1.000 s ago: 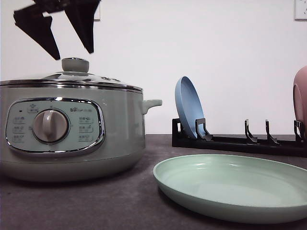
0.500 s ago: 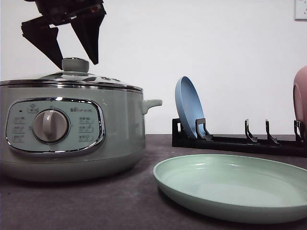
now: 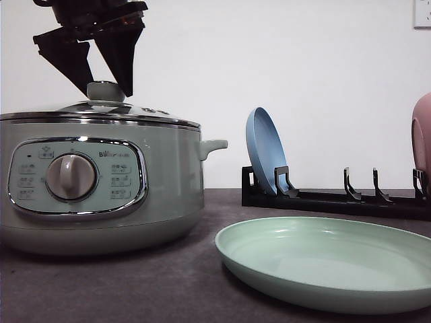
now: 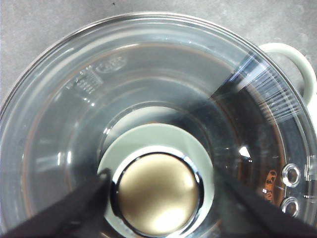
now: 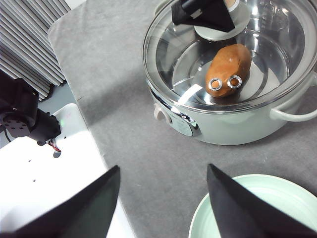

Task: Transfer potato from steamer to green plate

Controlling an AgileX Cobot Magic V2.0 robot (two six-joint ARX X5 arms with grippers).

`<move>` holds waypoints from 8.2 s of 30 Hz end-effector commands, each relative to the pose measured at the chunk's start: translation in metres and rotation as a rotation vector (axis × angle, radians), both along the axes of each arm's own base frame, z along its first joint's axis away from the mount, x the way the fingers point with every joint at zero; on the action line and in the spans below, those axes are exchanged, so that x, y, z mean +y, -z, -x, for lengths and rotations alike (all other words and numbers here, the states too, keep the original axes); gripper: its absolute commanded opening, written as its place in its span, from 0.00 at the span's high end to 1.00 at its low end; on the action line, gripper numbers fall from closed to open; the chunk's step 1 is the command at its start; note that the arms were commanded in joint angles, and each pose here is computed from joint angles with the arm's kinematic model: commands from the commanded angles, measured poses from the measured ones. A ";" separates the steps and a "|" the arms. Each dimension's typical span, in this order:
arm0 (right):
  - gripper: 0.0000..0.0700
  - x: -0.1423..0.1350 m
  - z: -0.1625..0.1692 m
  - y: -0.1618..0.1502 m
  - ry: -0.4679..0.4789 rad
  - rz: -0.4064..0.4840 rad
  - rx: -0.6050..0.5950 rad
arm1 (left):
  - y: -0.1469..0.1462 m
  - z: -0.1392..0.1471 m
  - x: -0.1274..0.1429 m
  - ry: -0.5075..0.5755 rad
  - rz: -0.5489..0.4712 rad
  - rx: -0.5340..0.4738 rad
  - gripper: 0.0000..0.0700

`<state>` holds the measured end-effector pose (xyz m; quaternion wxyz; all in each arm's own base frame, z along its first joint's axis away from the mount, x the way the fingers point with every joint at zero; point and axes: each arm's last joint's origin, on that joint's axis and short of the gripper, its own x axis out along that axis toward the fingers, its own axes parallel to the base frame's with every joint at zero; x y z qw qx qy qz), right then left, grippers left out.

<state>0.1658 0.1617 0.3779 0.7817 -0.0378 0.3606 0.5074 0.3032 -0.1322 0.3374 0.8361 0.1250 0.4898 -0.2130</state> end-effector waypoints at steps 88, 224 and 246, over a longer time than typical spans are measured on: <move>0.22 0.051 -0.055 -0.022 0.053 -0.031 -0.040 | -0.103 0.110 0.131 -0.528 -0.078 -0.315 1.00; 0.73 -0.032 0.001 0.157 0.596 0.075 0.151 | -0.104 0.110 0.108 -0.354 0.059 -0.301 1.00; 0.31 -0.016 -0.018 0.212 0.614 0.206 0.246 | -0.104 0.110 0.107 -0.324 0.097 -0.289 1.00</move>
